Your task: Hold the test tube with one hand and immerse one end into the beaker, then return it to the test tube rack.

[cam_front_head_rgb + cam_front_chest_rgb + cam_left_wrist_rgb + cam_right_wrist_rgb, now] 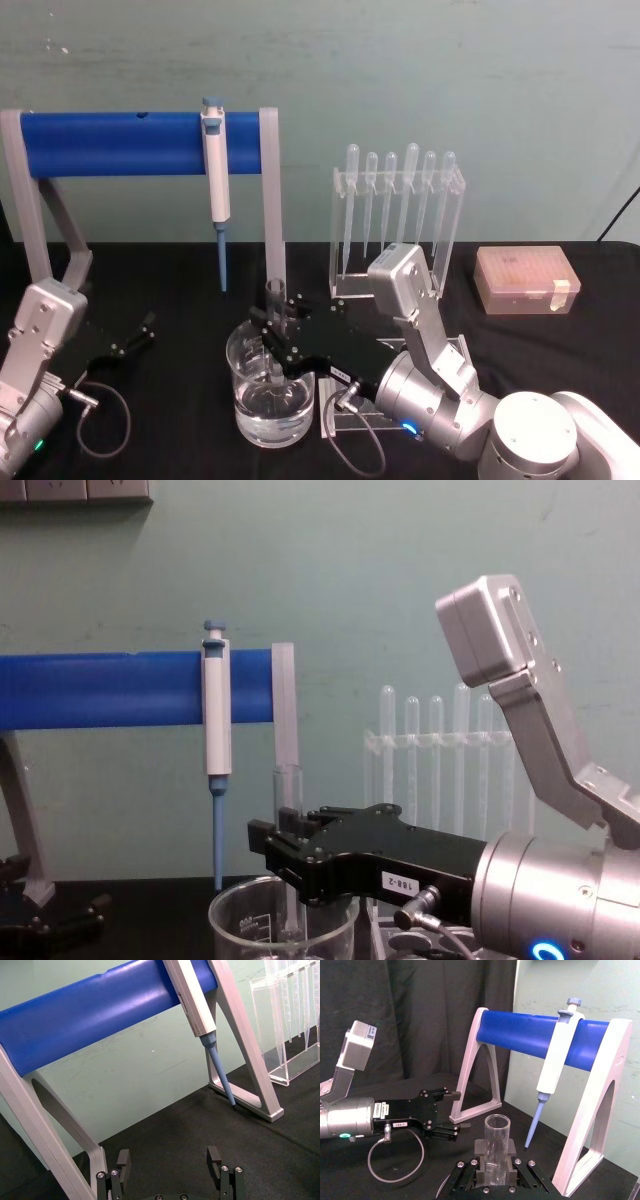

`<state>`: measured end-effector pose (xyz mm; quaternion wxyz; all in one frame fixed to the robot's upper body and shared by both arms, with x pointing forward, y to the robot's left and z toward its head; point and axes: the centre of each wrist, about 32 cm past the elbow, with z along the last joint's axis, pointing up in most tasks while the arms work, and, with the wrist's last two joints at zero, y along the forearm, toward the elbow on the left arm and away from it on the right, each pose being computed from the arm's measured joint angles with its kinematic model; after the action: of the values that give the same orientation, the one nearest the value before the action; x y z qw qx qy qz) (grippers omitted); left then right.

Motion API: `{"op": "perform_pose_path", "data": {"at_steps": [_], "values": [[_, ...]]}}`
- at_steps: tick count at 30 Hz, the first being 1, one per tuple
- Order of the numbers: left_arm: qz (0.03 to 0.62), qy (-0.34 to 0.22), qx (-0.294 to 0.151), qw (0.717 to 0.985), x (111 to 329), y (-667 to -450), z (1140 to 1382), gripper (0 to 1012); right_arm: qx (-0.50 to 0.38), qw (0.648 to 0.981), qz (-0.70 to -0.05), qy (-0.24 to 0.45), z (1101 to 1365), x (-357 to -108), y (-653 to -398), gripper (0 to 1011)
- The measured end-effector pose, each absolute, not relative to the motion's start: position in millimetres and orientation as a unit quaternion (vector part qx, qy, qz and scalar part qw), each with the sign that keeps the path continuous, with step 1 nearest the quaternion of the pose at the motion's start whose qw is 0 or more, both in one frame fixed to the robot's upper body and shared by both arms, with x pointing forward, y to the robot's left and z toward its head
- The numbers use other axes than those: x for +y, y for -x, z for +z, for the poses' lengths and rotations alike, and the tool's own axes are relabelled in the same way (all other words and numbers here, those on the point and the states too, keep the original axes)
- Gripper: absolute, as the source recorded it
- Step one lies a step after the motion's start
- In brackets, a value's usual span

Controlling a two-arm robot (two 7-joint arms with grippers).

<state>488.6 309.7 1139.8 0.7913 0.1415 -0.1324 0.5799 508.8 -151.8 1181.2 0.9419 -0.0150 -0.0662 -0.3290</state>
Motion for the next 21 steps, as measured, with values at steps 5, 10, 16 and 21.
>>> {"op": "perform_pose_path", "data": {"at_steps": [5, 10, 16, 21], "values": [[0.58, -0.142, -0.132, 0.791, 309.7, -488.6, 1139.8, 1000, -0.066, 0.942, -0.329, 0.015, 1181.2, -151.8, -508.8, 233], [0.58, -0.141, -0.132, 0.791, 309.7, -488.6, 1139.8, 1000, -0.066, 0.942, -0.329, 0.015, 1181.2, -151.8, -508.8, 233], [0.58, -0.142, -0.132, 0.791, 309.7, -488.6, 1139.8, 1000, -0.066, 0.942, -0.329, 0.015, 1181.2, -151.8, -508.8, 233], [0.58, -0.142, -0.132, 0.791, 309.7, -488.6, 1139.8, 1000, -0.066, 0.942, -0.329, 0.015, 1181.2, -151.8, -508.8, 233]]}}
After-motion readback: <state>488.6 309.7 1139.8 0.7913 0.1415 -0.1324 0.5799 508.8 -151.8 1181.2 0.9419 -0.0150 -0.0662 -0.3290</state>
